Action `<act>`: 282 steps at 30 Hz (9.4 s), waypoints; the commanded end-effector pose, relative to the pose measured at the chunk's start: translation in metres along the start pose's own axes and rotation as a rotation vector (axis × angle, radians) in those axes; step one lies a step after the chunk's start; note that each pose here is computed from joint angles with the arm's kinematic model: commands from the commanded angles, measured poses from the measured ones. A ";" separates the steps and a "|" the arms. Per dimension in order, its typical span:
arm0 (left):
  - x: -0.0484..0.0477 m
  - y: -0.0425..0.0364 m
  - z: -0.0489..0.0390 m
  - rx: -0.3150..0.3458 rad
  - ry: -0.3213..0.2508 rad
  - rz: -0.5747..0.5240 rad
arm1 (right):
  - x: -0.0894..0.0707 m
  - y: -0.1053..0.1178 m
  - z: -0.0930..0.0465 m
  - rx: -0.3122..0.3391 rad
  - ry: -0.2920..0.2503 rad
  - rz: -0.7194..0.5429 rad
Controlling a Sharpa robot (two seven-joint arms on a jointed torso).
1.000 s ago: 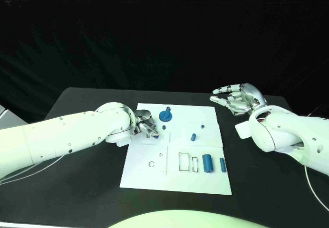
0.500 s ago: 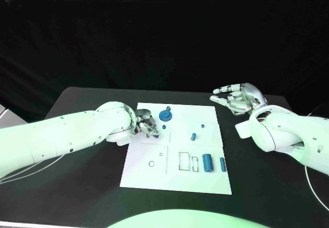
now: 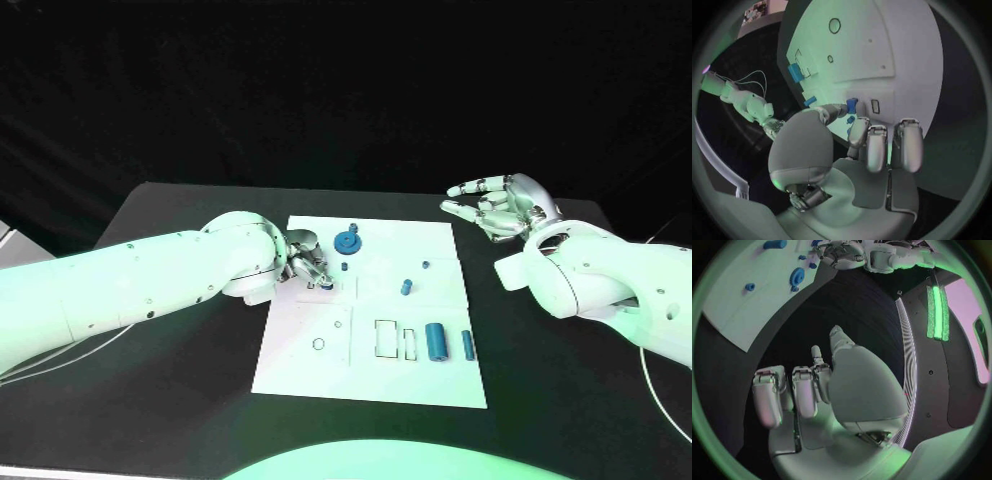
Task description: Assemble the parts on the task board
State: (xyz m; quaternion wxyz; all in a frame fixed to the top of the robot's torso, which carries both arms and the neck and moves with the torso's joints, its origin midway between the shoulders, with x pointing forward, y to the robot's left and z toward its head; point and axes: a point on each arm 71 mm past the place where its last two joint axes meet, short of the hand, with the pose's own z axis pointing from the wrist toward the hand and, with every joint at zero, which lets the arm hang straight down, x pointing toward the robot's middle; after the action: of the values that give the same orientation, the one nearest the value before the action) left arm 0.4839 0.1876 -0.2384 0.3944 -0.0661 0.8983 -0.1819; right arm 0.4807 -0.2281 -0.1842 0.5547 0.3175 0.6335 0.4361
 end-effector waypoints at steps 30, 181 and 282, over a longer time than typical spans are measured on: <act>0.0077 -0.0073 0.0119 -0.059 0.130 0.034 | 0.004 0.001 0.000 -0.006 0.021 0.003; -0.0804 0.0239 0.0410 -0.192 0.019 -0.058 | 0.004 -0.003 0.001 0.003 0.008 0.006; -0.0561 0.0183 0.0219 0.045 -0.196 0.340 | 0.002 -0.011 0.000 0.020 0.006 0.004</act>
State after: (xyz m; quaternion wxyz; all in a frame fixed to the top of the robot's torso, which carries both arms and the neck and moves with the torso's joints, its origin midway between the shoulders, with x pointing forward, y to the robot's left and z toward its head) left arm 0.5397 0.2158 -0.2200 0.5114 0.0663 0.8479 -0.1232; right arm 0.4820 -0.2325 -0.1943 0.5518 0.3284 0.6370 0.4265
